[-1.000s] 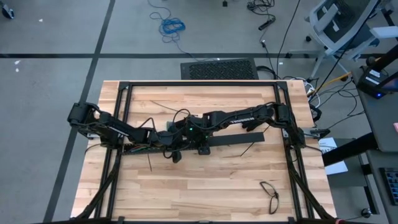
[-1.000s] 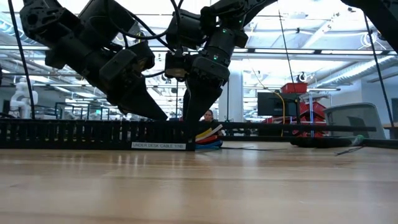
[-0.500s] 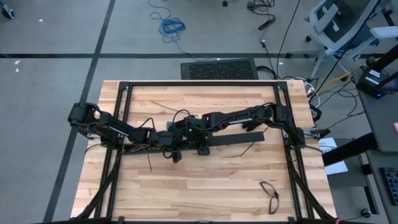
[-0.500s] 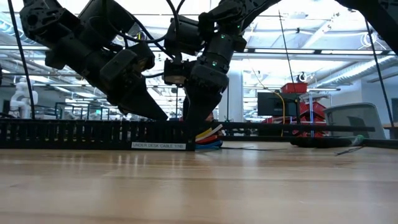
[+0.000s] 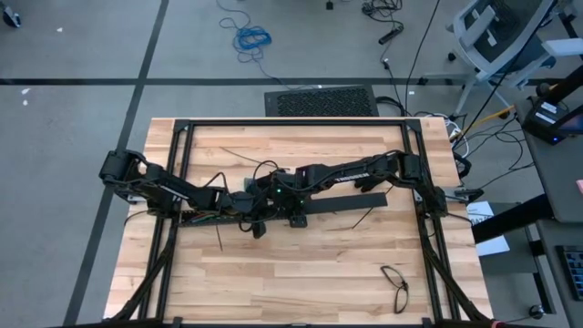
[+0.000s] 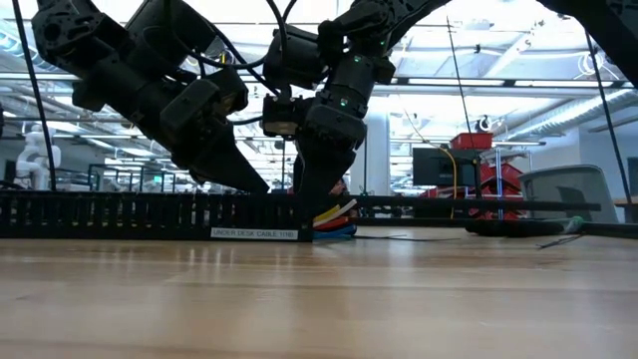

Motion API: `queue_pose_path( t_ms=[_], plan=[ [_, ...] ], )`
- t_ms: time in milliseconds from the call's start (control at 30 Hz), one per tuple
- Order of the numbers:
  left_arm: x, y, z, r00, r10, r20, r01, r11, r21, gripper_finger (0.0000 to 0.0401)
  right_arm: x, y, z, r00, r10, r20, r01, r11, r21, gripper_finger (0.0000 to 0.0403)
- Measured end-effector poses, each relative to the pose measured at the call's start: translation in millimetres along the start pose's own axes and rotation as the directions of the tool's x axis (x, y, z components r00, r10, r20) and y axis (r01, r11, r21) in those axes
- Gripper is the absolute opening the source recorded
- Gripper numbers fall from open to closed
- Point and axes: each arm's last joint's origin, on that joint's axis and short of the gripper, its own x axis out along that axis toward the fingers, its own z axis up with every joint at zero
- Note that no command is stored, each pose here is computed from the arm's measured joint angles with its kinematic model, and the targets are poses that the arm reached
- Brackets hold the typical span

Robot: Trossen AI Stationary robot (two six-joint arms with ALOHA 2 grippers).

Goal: Ziptie cables
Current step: Close the cable duct

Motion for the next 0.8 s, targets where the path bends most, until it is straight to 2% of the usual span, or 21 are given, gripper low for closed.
queue_pose_path(
  t_ms=[433, 533, 800],
  plan=[
    [0.0, 0.2, 0.1, 1.000, 0.008, 0.003, -0.008, 1.000, -0.007, 0.0010, 0.2, 0.1, 0.0, 1.000, -0.002, 0.000, 0.002, 1.000, 0.000, 0.0256],
    [0.0, 0.1, 0.3, 1.000, 0.007, 0.004, -0.007, 1.000, -0.007, 0.0036, 0.4, 0.0, -0.2, 1.000, -0.003, -0.001, 0.003, 1.000, 0.000, 0.0256],
    [0.0, -0.4, 0.9, 1.000, 0.000, 0.006, 0.000, 1.000, 0.002, 0.0137, 0.5, -0.3, 0.0, 1.000, -0.009, 0.001, 0.009, 1.000, -0.001, 0.0256]
  ],
)
